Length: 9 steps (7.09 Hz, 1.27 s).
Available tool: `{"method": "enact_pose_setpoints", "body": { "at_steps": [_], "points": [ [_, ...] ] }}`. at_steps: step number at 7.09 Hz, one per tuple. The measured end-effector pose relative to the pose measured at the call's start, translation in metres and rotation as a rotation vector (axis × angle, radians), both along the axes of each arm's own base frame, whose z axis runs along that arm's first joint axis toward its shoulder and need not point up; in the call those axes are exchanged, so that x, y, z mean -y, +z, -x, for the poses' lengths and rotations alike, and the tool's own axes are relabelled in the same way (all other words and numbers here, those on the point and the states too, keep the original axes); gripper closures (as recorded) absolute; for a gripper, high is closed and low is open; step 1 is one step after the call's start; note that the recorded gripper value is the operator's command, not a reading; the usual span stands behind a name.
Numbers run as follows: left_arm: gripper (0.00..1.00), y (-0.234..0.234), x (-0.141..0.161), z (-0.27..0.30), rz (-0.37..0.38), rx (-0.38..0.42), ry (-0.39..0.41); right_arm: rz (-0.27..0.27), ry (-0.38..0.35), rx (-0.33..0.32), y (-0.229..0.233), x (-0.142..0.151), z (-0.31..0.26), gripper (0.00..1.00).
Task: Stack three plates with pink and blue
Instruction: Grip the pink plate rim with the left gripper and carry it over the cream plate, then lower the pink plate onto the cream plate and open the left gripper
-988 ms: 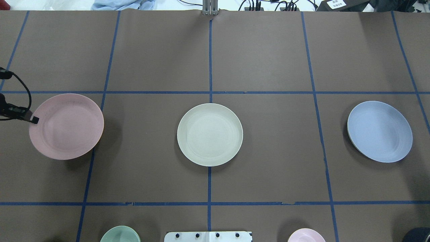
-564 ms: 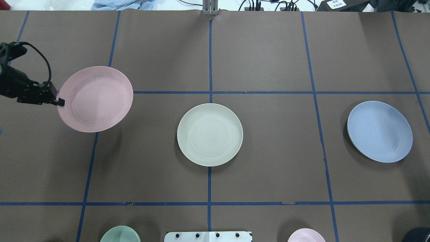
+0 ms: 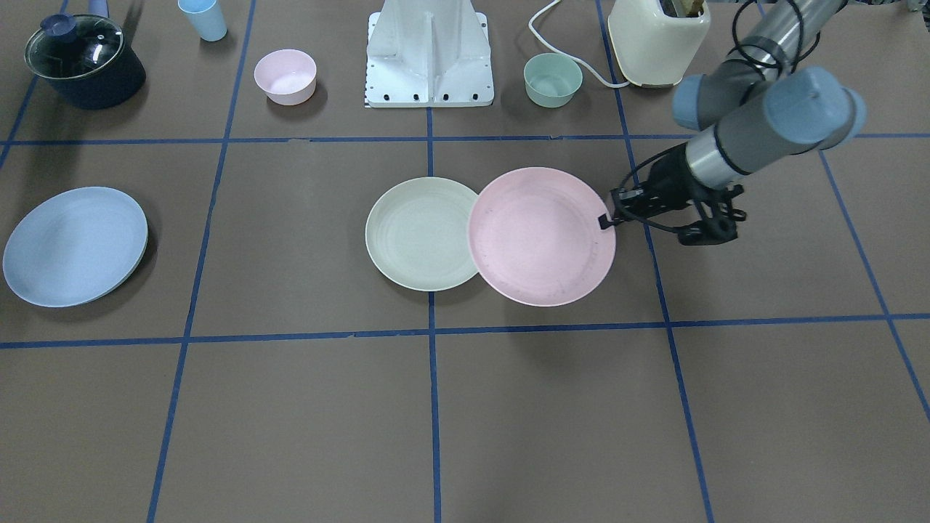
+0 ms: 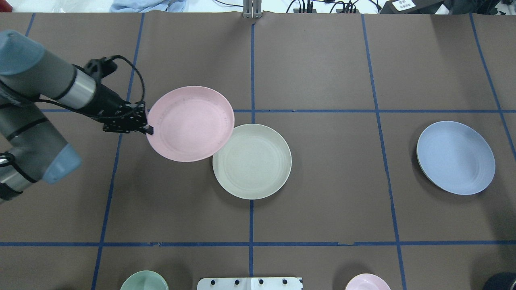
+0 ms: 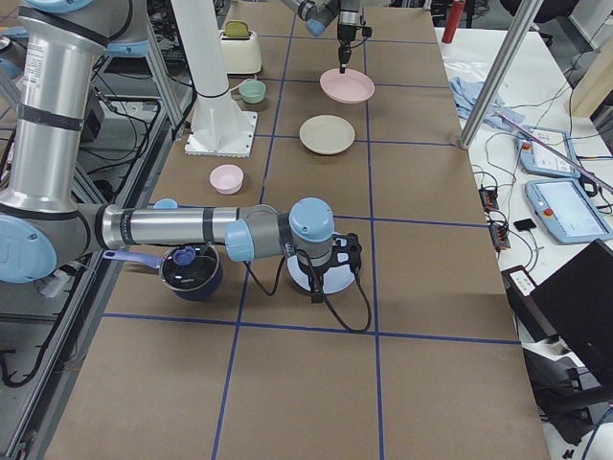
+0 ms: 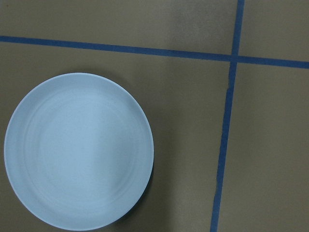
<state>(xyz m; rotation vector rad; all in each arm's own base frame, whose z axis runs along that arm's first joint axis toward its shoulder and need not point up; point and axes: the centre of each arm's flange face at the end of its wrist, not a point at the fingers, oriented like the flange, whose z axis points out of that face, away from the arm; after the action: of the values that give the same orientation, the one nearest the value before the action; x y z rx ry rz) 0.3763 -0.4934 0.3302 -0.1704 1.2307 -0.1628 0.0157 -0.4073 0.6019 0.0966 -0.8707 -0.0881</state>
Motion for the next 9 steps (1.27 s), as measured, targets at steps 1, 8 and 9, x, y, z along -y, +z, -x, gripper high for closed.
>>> {"method": "enact_pose_setpoints", "body": {
  "at_steps": [1, 8, 9],
  "points": [
    [1.0, -0.025, -0.002, -0.032, 0.014, 0.009, -0.009, 0.0, -0.006, 0.0, 0.0, 0.0, 0.002, 0.0],
    [1.0, -0.061, -0.026, -0.113, -0.001, 0.022, 0.033, 0.0, -0.012, 0.001, 0.0, 0.0, 0.005, 0.0],
    [1.0, -0.063, -0.03, -0.12, -0.005, 0.023, 0.038, 0.0, -0.012, 0.001, 0.0, 0.0, 0.005, 0.0]
  ]
}}
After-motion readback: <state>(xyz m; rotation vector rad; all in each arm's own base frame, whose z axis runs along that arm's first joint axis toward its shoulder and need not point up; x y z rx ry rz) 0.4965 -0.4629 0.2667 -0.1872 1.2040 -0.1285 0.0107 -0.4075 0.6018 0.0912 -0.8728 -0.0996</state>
